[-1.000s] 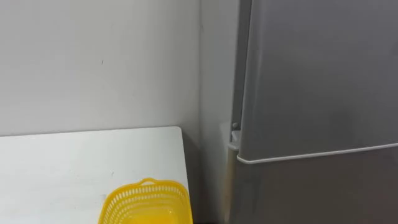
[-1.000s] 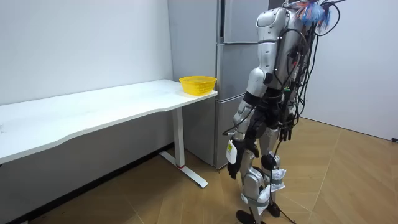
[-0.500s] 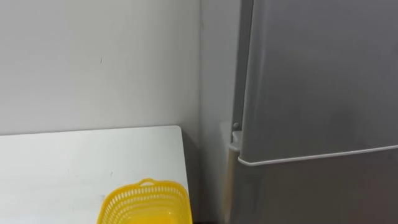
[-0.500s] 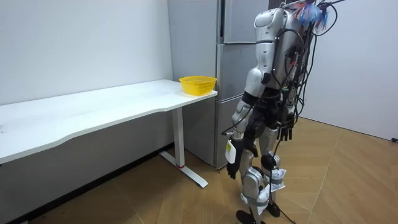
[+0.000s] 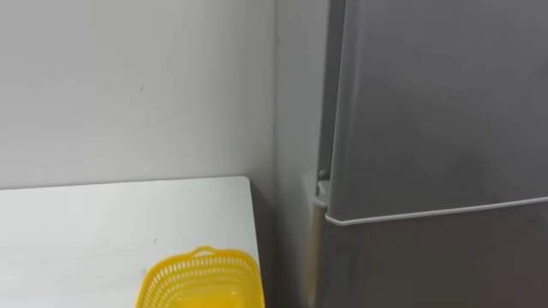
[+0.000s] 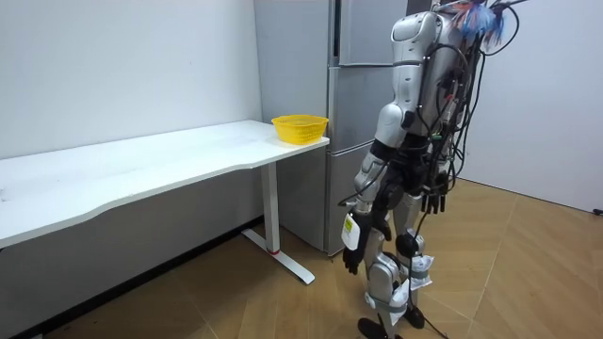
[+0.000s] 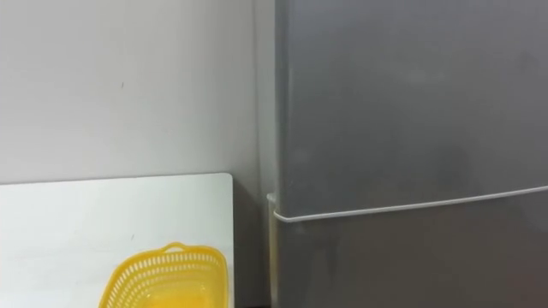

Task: Retrieve from the upper fridge

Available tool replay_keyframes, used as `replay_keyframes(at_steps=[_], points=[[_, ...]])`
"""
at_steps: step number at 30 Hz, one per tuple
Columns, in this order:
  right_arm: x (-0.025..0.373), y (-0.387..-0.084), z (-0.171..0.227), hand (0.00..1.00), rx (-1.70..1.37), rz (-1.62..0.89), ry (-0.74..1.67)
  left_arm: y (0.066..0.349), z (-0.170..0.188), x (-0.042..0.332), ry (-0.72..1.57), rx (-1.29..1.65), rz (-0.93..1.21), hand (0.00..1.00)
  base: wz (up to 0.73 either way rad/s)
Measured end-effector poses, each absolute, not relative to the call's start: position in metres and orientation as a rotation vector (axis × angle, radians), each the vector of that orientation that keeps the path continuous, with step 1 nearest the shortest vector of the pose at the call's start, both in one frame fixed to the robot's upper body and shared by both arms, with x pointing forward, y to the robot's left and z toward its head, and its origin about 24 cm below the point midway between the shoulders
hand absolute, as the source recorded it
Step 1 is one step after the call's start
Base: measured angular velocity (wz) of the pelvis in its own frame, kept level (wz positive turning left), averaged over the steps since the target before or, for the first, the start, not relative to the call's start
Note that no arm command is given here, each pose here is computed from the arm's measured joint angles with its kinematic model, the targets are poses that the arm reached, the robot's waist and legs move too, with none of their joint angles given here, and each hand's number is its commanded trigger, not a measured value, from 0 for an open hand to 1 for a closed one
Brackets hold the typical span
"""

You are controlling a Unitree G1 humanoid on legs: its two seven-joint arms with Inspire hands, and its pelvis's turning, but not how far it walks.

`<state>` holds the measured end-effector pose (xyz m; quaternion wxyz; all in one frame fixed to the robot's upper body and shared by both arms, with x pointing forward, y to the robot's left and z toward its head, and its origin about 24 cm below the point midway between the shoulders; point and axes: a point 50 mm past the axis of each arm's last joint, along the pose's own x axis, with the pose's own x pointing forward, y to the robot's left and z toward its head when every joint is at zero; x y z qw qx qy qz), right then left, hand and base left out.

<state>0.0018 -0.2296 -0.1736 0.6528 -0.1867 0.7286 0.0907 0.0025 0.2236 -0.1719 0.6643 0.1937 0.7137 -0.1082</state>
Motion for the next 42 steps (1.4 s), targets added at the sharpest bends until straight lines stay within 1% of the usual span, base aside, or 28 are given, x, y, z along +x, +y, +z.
replay_keyframes(at_steps=[6, 14, 17, 19, 20, 21, 22, 23, 24, 25, 28, 32, 34, 37, 40, 42], points=[[-0.001, -0.23, -0.173, 0.0, -0.422, 0.198, 1.675, 0.225, -0.172, 0.005, 1.6, 0.409, -0.178, 0.0, -0.01], [-0.003, -0.23, -0.173, 0.0, -0.397, 0.177, 1.695, 0.226, -0.172, 0.0, 1.599, 0.236, 0.015, 0.0, 0.0], [-0.002, -0.231, -0.173, 0.0, -0.384, 0.149, 1.688, 0.23, -0.172, -0.006, 1.601, 0.157, 0.156, 0.0, 0.0], [-0.001, -0.233, -0.173, 0.0, -0.378, 0.114, 1.682, 0.234, -0.171, -0.013, 1.599, 0.079, 0.309, 0.0, 0.0], [0.0, -0.233, -0.173, 0.0, -0.377, 0.108, 1.679, 0.236, -0.17, -0.014, 1.596, 0.059, 0.351, 0.0, 0.0], [0.001, -0.234, -0.173, 0.0, -0.376, 0.1, 1.673, 0.239, -0.169, -0.014, 1.578, 0.002, 0.446, 0.0, 0.0], [0.002, -0.234, -0.173, 0.0, -0.375, 0.096, 1.67, 0.243, -0.168, -0.01, 1.533, -0.074, 0.561, 0.0, 0.0], [0.002, -0.234, -0.173, 0.0, -0.376, 0.095, 1.669, 0.246, -0.167, -0.007, 1.502, -0.112, 0.617, 0.0, 0.0], [0.002, -0.234, -0.173, 0.0, -0.373, 0.087, 1.668, 0.251, -0.165, 0.001, 1.427, -0.196, 0.73, 0.0, 0.0], [0.002, -0.235, -0.173, 0.0, -0.367, 0.077, 1.667, 0.254, -0.164, 0.006, 1.388, -0.234, 0.78, 0.0, 0.0], [0.005, -0.237, -0.172, 0.0, -0.368, 0.063, 1.654, 0.27, -0.154, 0.035, 1.172, -0.406, 1.034, 0.0, -0.01], [0.009, -0.238, -0.172, 0.0, -0.362, 0.049, 1.631, 0.282, -0.143, 0.056, 1.033, -0.506, 1.185, 0.0, 0.0], [0.014, -0.241, -0.171, 0.0, -0.353, 0.022, 1.591, 0.294, -0.129, 0.071, 0.898, -0.555, 1.284, 0.0, -0.02], [0.019, -0.245, -0.17, 0.0, -0.356, -0.002, 1.56, 0.305, -0.112, 0.087, 0.769, -0.544, 1.349, 0.0, -0.03], [0.025, -0.249, -0.168, 0.0, -0.372, -0.02, 1.509, 0.322, -0.075, 0.111, 0.535, -0.526, 1.427, 0.0, 0.04], [0.028, -0.249, -0.168, 0.0, -0.374, -0.028, 1.49, 0.327, -0.055, 0.12, 0.427, -0.481, 1.445, 0.0, 0.03]])
